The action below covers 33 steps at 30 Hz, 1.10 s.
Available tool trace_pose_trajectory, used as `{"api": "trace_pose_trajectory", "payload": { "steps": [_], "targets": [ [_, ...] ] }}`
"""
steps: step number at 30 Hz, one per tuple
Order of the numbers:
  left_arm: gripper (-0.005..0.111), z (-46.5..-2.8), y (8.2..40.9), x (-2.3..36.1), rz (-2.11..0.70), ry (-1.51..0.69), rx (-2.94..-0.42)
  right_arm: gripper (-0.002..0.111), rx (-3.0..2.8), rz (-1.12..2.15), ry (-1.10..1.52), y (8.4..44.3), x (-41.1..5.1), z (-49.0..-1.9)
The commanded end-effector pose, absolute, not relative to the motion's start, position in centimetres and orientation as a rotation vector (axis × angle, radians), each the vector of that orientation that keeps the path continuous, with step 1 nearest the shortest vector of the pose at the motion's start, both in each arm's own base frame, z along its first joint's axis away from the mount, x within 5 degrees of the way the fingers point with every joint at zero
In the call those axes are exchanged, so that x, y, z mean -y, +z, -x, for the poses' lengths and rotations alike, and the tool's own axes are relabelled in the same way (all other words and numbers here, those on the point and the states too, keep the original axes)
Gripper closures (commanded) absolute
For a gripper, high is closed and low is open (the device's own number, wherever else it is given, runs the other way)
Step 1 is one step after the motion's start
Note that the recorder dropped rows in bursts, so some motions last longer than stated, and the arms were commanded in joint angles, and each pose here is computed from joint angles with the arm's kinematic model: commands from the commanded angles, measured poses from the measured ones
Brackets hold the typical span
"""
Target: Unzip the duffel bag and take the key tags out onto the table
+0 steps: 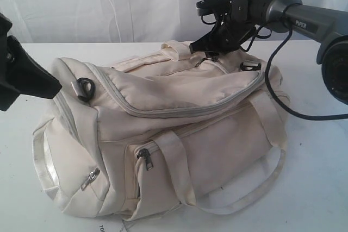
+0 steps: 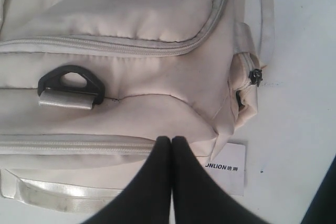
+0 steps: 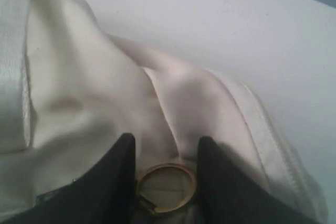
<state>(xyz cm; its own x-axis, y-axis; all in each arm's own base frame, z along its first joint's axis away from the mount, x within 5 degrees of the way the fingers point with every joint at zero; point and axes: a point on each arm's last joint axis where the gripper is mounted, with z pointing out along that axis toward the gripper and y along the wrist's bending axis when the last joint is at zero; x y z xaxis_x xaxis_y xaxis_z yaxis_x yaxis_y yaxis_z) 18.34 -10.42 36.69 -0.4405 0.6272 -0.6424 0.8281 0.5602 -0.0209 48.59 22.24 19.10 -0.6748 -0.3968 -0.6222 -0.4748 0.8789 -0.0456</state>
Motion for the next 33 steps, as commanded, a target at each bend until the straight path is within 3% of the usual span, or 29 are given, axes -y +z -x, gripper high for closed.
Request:
{"api": "trace_pose_trajectory", "payload": {
  "steps": [1, 3, 16, 33],
  "targets": [
    [0.107, -18.1, 36.4, 10.6, -1.174, -0.485, -2.222, 0.102, -2.421, 0.616, 0.151, 19.5, -21.8, -48.4],
    [0.107, -18.1, 36.4, 10.6, -1.174, -0.485, -2.222, 0.108, -2.397, 0.608, 0.156, 20.4, -21.8, -48.4],
    [0.107, -18.1, 36.4, 10.6, -1.174, -0.485, -2.222, 0.108, -2.367, 0.624, 0.152, 25.0, -21.2, -47.0],
    [0.107, -18.1, 36.4, 10.6, -1.174, -0.485, -2.222, 0.108, -2.534, 0.730, 0.097, 25.5, -20.3, -45.1]
  ]
}}
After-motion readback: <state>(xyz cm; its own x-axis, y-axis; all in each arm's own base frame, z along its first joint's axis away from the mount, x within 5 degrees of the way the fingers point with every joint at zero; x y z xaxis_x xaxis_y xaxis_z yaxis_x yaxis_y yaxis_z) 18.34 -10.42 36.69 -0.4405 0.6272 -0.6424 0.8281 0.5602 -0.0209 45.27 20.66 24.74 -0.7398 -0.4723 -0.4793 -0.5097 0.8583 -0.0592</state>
